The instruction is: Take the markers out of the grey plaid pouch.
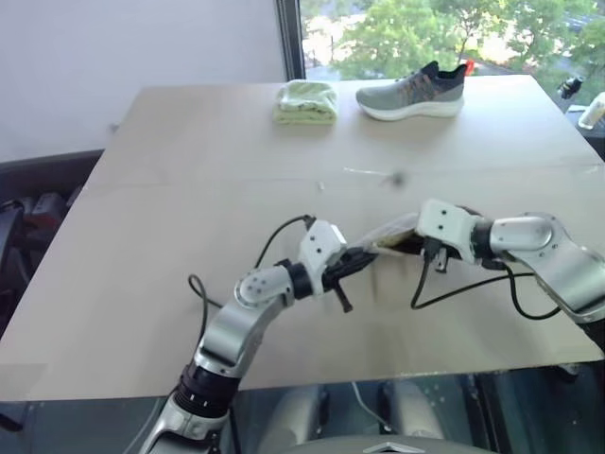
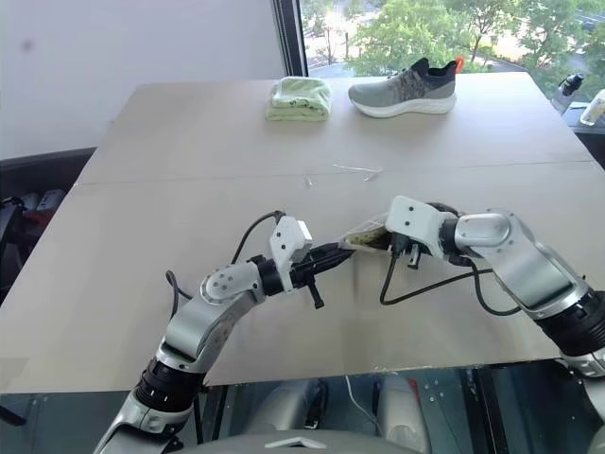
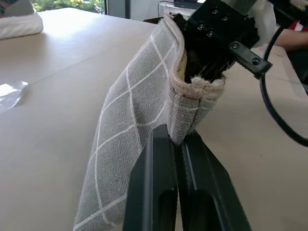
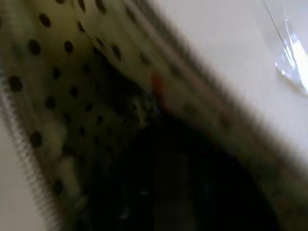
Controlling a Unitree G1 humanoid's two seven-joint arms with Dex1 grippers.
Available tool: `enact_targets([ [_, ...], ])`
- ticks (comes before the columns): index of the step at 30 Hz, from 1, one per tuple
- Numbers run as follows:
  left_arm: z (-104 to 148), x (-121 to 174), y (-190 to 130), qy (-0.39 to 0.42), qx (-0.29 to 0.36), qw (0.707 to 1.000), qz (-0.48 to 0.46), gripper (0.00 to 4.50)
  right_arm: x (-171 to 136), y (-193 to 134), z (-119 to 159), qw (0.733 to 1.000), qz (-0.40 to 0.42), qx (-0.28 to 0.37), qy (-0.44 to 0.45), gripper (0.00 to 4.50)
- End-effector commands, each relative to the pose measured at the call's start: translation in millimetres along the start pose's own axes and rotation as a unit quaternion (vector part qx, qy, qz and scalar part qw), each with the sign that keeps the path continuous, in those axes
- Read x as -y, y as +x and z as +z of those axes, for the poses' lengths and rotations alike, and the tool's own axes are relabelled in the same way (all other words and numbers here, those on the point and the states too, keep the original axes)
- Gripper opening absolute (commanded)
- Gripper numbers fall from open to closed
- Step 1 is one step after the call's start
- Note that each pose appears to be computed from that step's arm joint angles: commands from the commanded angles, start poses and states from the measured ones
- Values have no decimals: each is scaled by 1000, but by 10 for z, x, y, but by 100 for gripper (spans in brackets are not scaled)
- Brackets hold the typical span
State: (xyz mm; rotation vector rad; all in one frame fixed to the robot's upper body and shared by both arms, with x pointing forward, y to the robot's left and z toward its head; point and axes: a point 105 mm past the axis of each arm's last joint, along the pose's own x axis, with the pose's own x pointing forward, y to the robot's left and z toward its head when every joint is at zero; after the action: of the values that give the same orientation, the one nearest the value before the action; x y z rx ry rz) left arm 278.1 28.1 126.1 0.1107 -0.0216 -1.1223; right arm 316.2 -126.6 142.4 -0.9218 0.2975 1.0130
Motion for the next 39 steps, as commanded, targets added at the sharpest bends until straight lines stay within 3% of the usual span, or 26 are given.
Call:
enact_targets([
  [1,177,51,34,14,29,999,-19,0,37,-2,187,999,1,16,-47,287],
  [4,155,39,55,12,27,999,-21,0,-14,45,205,998,24,16,-47,423],
  [16,107,75,95,14,20,999,-40,0,-71,344,-58,992,72,-47,-90,423],
  [24,74,47,109,35,10,999,-30,0,-1,362,-70,989,65,-54,-120,36],
  [34,4,-248,134,117,-27,991,56,0,159,188,223,977,-15,-22,-213,21],
  [39,40,-410,114,119,-19,986,113,0,78,47,296,974,-22,-5,-225,21],
])
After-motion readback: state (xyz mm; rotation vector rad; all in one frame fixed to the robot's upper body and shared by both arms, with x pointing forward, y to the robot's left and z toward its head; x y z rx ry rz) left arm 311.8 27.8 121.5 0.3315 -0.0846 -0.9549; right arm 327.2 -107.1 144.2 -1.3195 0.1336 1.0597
